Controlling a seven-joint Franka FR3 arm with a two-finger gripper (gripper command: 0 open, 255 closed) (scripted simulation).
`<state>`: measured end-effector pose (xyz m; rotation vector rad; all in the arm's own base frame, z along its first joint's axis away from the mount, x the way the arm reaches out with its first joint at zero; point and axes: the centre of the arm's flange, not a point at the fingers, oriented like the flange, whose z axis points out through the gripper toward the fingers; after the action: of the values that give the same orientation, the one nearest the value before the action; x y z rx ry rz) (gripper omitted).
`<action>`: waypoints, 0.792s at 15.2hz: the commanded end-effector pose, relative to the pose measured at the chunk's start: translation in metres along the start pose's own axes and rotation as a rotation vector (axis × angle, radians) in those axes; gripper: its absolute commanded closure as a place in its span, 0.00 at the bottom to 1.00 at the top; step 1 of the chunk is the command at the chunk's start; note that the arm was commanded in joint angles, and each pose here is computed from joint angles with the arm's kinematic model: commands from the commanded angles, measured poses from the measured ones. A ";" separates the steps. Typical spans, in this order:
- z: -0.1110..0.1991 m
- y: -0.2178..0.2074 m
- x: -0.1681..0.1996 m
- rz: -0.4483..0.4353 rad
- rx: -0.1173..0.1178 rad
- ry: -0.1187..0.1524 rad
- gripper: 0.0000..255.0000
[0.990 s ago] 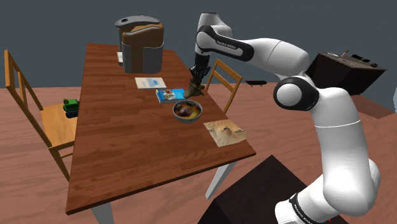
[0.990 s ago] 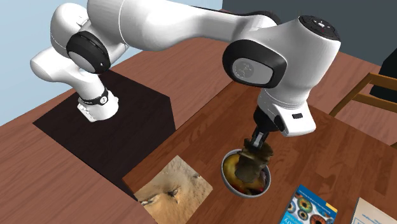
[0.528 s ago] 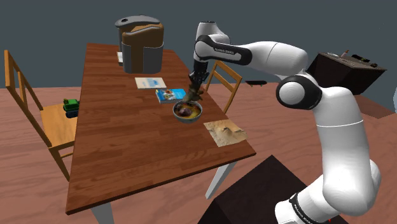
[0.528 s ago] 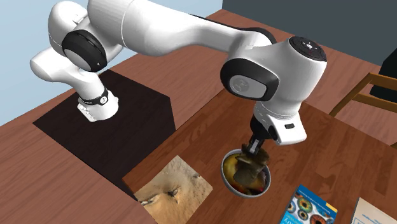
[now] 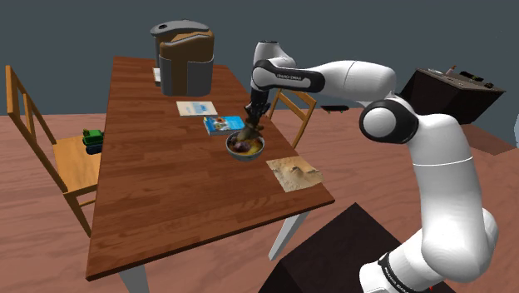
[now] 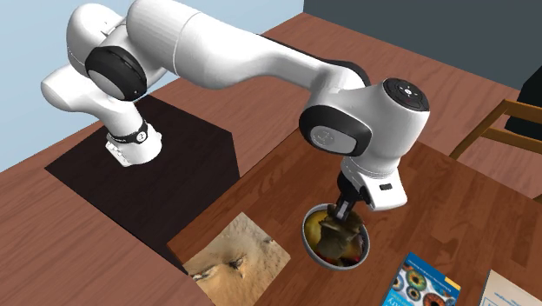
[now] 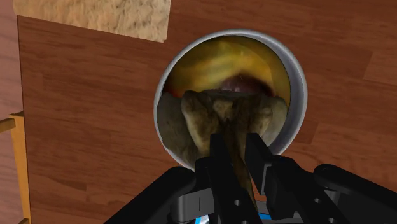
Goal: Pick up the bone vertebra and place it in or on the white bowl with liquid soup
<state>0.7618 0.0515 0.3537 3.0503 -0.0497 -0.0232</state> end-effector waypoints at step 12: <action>0.024 -0.002 0.000 0.000 0.000 0.001 0.00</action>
<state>0.7616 0.0510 0.3307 3.0495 -0.0508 -0.0185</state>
